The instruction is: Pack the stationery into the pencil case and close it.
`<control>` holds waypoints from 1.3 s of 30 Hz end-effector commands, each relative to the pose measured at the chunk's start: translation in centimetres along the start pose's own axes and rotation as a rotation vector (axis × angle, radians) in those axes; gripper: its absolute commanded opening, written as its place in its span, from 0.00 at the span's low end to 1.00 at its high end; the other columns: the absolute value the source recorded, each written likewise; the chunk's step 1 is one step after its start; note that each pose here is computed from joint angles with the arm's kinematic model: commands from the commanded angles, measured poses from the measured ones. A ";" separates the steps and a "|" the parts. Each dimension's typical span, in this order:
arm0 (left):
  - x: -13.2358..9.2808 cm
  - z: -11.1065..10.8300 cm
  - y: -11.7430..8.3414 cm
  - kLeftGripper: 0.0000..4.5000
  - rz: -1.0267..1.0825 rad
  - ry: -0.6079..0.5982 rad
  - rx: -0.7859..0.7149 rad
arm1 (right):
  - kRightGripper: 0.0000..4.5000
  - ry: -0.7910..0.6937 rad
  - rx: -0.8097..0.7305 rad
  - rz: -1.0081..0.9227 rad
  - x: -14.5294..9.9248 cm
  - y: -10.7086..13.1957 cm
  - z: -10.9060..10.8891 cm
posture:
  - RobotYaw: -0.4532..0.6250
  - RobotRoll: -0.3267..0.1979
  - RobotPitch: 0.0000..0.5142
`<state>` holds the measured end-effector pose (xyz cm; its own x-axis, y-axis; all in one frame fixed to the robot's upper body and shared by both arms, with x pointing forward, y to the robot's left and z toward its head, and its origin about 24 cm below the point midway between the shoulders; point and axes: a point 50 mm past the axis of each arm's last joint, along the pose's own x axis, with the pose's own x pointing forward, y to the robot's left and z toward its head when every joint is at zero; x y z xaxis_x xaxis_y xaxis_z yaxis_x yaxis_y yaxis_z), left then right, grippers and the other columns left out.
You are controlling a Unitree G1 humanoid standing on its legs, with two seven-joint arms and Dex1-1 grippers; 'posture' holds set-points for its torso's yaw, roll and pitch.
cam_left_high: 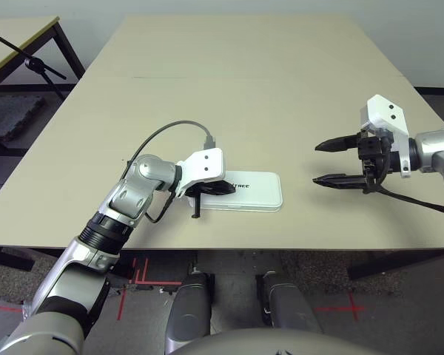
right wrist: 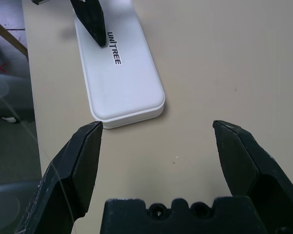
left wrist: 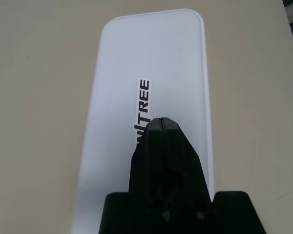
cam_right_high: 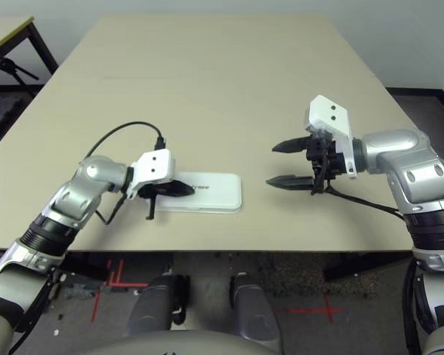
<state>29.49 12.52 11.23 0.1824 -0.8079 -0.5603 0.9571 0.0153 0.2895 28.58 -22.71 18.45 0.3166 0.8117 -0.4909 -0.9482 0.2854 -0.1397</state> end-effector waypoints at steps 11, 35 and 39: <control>-2.4 -0.1 3.4 0.24 0.337 -0.167 -0.155 | 1.00 -0.005 -0.017 -0.211 1.4 -1.6 -1.2 | 0.38 0.62 0.19; -15.3 -9.9 6.5 0.99 1.592 -0.388 -0.574 | 1.00 -0.218 0.436 -1.576 -2.1 -7.3 -11.0 | 0.41 0.62 0.26; -15.4 -10.2 6.4 0.99 1.624 -0.381 -0.570 | 1.00 -0.232 0.460 -1.659 -2.9 -7.3 -11.4 | 0.41 0.62 0.26</control>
<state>35.04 30.91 13.81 0.9704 0.1316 0.2026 -0.1346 0.9909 0.0011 34.42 -32.41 11.00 0.9206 -0.3897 0.0236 0.3901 0.9158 -0.0954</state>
